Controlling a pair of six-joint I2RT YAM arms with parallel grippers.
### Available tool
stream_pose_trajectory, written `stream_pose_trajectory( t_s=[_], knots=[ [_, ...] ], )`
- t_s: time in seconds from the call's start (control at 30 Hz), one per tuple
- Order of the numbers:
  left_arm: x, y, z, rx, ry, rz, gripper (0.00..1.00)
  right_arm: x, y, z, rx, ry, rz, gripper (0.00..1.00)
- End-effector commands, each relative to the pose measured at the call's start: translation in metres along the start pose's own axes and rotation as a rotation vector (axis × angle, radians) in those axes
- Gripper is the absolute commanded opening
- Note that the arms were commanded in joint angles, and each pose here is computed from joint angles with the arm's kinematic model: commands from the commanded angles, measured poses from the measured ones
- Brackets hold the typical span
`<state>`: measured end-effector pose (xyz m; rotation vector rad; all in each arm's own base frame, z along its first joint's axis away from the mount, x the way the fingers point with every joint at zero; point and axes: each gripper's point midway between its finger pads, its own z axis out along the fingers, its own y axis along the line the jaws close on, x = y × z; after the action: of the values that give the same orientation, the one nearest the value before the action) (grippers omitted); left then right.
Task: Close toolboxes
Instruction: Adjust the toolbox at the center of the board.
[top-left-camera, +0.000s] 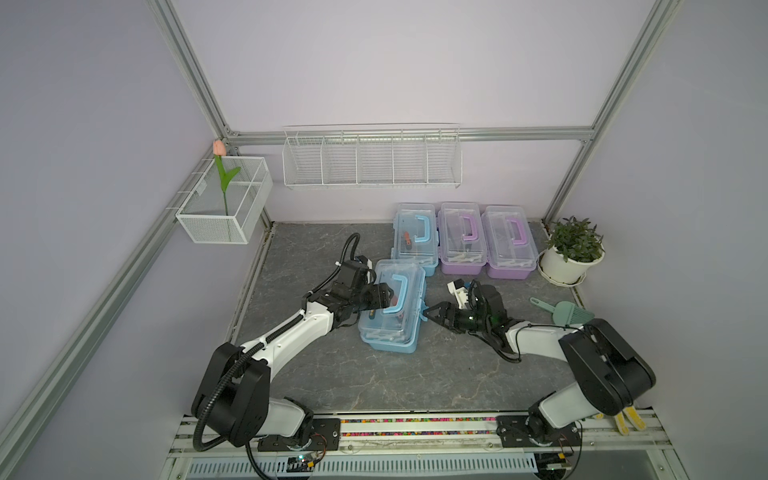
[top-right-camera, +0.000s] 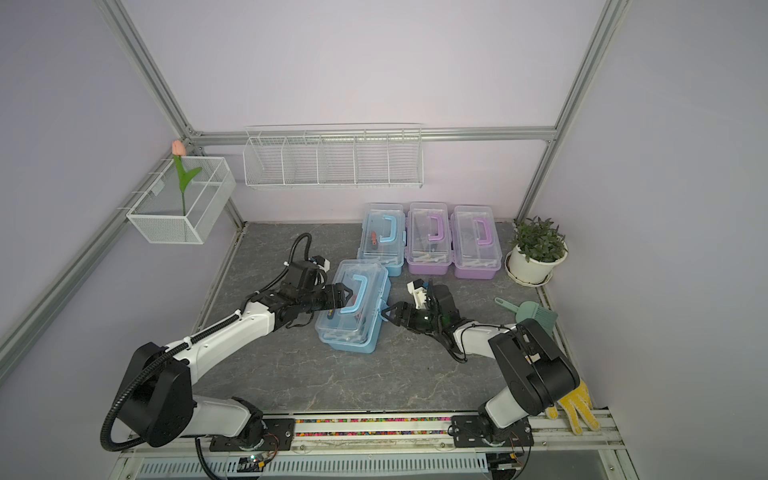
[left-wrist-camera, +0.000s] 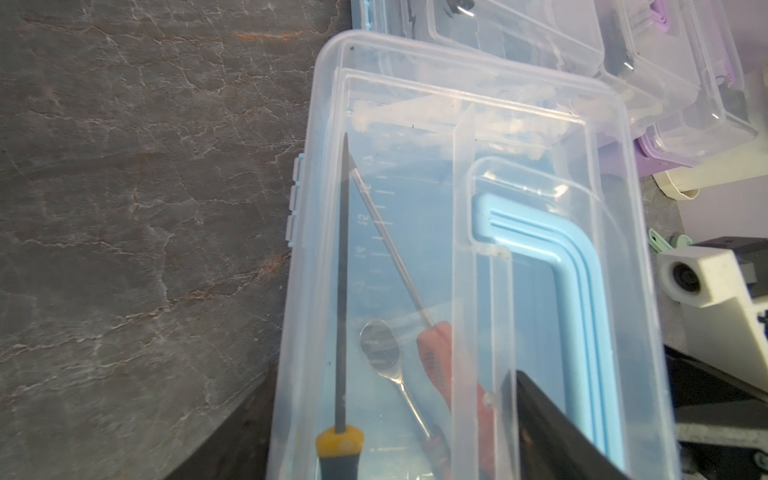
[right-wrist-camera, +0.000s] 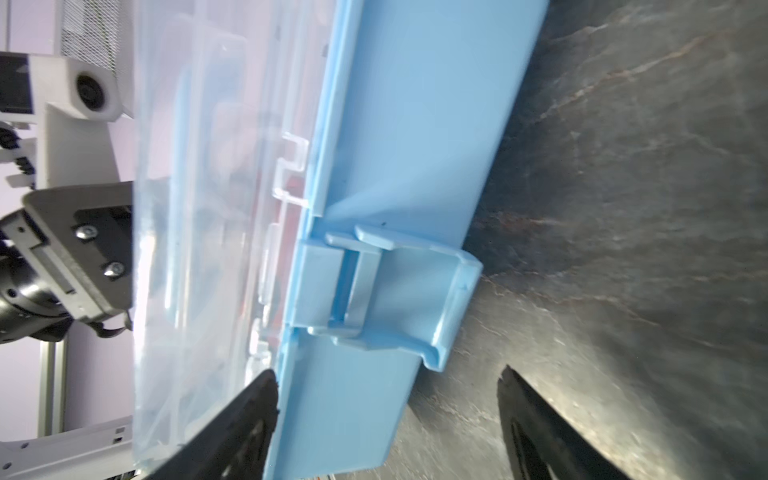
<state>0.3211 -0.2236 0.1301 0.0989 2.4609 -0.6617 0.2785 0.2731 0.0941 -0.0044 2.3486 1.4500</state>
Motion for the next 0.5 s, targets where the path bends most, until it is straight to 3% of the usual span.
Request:
stream_pose_trajectory(
  t_s=[0.0, 0.47],
  knots=[
    [0.08, 0.047, 0.012, -0.149, 0.266, -0.122, 0.72, -0.007, 0.009, 0.005, -0.042, -0.052, 0.022, 0.88],
    [0.076, 0.042, 0.008, -0.13, 0.248, -0.118, 0.7, -0.006, 0.025, 0.014, -0.168, -0.057, 0.056, 0.92]
  ],
)
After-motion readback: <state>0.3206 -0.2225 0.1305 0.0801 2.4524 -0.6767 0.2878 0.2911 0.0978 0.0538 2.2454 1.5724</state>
